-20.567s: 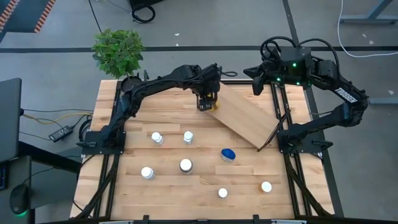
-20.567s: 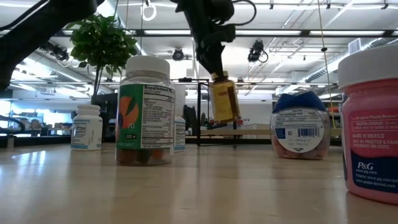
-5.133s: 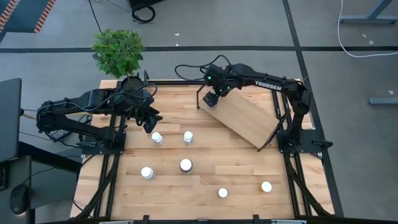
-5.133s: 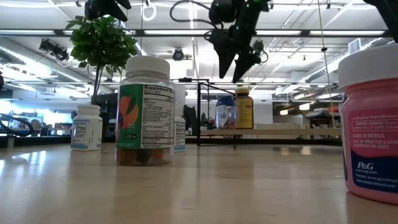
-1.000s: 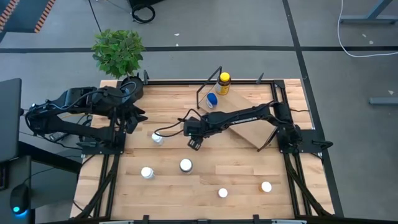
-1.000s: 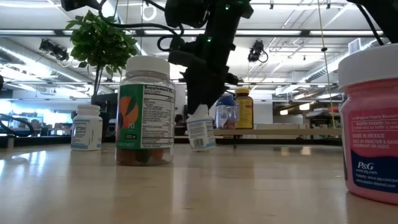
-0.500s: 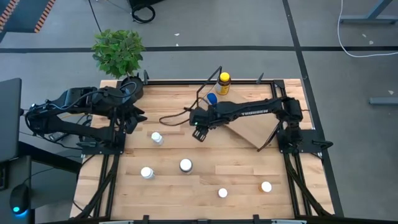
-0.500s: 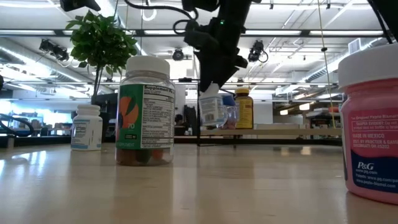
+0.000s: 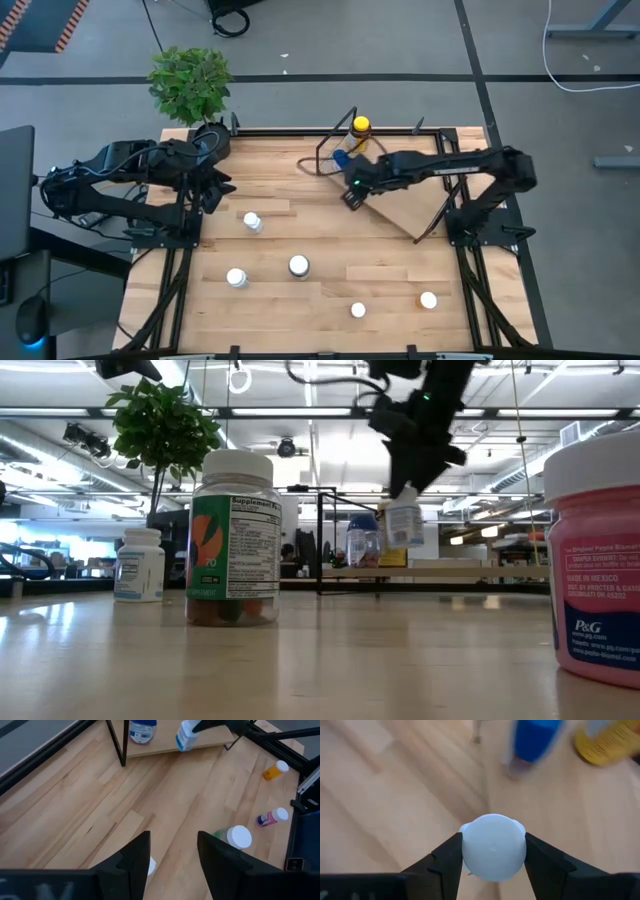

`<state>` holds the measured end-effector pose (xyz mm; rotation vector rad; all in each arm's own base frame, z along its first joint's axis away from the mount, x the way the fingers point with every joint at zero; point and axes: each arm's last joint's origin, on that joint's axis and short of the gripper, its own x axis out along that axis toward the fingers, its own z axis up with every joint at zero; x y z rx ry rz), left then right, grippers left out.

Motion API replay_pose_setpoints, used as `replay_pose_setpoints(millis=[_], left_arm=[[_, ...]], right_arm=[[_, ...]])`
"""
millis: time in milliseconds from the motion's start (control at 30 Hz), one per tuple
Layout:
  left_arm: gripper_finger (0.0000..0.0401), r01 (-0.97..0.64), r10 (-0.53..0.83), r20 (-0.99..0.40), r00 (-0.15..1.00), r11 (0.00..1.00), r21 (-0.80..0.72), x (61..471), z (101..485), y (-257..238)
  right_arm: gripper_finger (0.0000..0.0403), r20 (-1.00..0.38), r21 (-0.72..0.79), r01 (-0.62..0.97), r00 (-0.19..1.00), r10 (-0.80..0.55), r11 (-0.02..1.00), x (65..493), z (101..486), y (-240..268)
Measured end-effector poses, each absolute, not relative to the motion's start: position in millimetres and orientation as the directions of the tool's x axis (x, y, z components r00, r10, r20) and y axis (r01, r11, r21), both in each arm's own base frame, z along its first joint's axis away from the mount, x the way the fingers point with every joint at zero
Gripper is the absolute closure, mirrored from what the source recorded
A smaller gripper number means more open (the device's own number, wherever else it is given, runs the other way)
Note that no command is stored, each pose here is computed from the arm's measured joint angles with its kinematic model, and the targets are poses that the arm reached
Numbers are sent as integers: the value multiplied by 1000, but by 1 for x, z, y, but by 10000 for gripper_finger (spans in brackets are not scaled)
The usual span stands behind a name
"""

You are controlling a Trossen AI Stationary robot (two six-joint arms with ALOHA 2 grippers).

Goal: Pick and place medicine bottles onto shelf by color
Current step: Put the top white and blue medicine bottle on the shelf

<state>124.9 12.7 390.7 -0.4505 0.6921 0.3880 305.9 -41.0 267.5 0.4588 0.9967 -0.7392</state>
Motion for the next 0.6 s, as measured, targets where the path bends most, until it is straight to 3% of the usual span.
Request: replay_pose_setpoints(millis=[267,600], left_arm=[[232,-489,195,-681,706,830,-269,125,391,13],[232,-523,229,-677,699,810,-266,125,391,14]], right_arm=[[211,-886,8,847,253,-389,532,273,259,-85],[211,-890,-34,872,196,-412,489,250,260,-142]])
